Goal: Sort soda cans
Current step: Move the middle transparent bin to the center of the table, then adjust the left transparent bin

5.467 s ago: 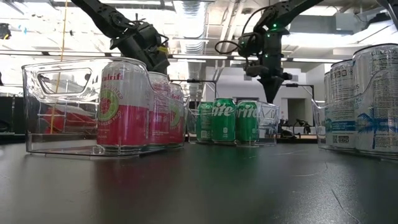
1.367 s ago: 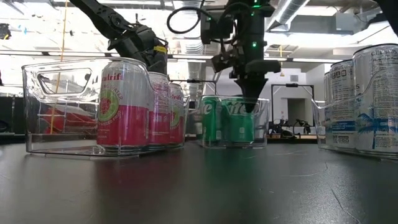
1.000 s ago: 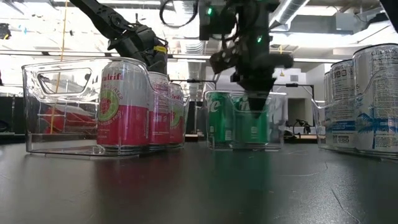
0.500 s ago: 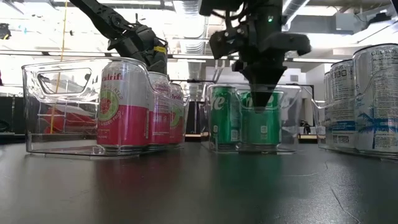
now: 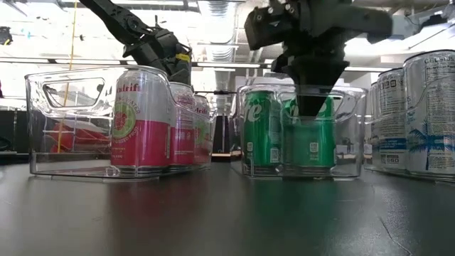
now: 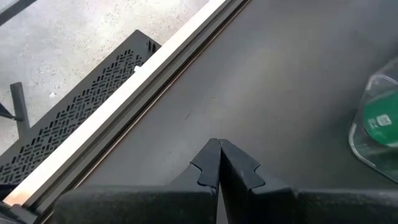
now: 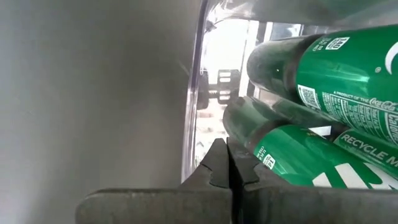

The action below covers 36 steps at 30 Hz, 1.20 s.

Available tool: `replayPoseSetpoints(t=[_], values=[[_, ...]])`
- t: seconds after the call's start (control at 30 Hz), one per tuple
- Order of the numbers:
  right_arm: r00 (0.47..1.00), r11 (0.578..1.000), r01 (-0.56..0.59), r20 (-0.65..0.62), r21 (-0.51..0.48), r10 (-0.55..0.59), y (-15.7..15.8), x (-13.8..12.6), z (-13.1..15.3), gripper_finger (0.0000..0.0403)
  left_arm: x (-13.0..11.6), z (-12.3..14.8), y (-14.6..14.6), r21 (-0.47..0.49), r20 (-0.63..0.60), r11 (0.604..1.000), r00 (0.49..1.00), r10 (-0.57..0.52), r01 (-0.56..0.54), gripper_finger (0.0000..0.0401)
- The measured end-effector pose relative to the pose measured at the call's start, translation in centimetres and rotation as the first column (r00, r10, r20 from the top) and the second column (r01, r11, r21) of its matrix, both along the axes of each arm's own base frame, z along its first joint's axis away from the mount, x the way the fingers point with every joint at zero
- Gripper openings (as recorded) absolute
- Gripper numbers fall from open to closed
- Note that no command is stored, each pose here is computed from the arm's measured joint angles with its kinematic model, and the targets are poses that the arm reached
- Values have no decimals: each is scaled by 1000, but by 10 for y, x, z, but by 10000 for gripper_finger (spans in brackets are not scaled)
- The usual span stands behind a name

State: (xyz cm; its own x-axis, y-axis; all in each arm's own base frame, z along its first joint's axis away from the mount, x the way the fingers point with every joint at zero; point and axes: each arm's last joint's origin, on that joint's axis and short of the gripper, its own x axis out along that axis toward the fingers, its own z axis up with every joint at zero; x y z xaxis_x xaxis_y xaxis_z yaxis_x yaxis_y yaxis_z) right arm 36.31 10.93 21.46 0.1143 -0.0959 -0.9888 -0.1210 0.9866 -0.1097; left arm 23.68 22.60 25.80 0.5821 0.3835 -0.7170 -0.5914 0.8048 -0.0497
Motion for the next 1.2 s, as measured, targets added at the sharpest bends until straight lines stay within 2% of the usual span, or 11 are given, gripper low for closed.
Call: replayPoseSetpoints(t=[0.6,0.77,0.93,1.07,1.2], values=[[996,999,-43,73,25,41,36,-6,1,0,0,4,-3,-16,29,1000,1000,-4,5,0],[994,998,-27,103,-65,34,35,-7,3,0,-7,32,-16,87,90,996,996,-13,5,0],[988,987,-6,150,-160,30,30,-10,13,0,-31,73,-43,179,154,983,988,8,-36,0],[978,973,-1,204,-230,49,29,-15,26,0,-49,88,-72,148,149,989,989,2,-25,0],[958,960,14,278,-280,67,31,-24,45,0,-57,87,-98,97,55,995,998,29,-35,0]])
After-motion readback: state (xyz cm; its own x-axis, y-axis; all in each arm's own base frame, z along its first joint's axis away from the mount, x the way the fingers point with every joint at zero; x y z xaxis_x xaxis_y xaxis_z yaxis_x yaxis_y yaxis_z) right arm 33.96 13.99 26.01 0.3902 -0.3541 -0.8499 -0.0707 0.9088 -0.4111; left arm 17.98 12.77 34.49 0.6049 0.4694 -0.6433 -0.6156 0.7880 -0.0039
